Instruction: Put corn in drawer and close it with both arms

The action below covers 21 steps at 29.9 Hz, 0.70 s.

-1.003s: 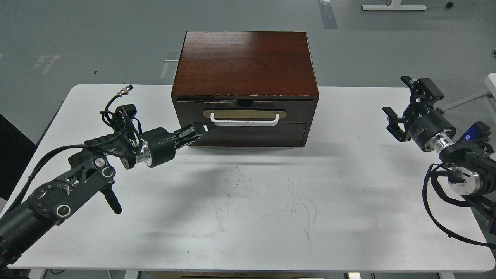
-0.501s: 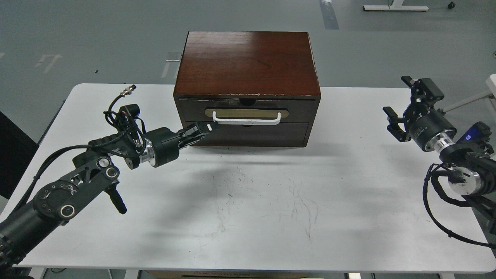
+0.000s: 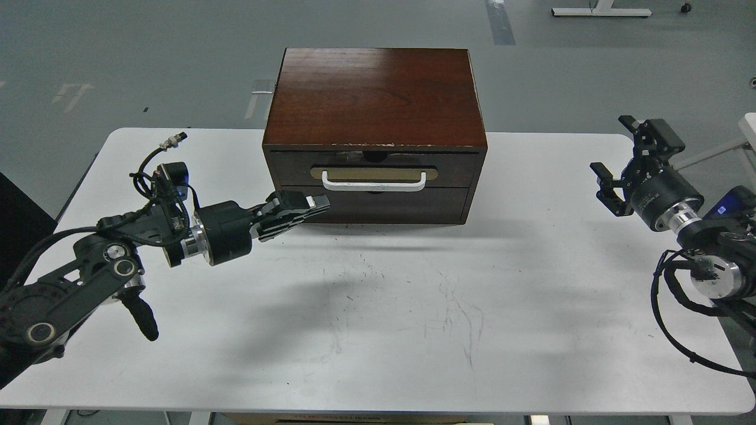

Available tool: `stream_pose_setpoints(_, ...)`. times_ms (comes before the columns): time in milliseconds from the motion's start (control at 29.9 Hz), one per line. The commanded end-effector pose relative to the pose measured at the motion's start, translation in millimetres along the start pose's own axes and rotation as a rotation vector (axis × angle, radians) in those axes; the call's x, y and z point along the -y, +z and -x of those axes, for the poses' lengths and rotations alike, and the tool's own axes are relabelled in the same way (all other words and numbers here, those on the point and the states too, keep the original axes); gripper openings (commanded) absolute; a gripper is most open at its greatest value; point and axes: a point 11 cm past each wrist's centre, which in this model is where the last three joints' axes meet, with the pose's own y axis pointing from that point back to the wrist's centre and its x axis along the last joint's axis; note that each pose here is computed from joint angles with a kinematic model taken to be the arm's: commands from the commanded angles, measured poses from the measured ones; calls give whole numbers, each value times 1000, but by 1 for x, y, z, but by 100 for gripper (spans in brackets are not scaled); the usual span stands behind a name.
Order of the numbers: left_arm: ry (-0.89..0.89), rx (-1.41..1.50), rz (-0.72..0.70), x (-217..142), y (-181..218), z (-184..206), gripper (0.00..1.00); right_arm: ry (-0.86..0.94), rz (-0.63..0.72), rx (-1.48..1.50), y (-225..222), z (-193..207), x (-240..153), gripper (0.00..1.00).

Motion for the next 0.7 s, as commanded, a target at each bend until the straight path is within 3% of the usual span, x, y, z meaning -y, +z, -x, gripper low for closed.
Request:
stream_pose_setpoints(0,60,-151,107,-18,25,-18,79,-7,-11,9,-3,3,2,100)
stream_pose_setpoints(67,93,-203,146,-24,32,-27,98,-7,-20,14,-6,4,3,100)
stream_pose_setpoints(201,223,-348,313,-45,58,-65,99,-15,-38,32,-9,10,7,100)
stream_pose_setpoints(267,258,-388,329,-53,55,-73,99,-17,-40,35,-9,11,8,100)
stream_pose_setpoints(668,578,-649,280,-122,-41,-93,99,-49,-26,82,10,35,17,100)
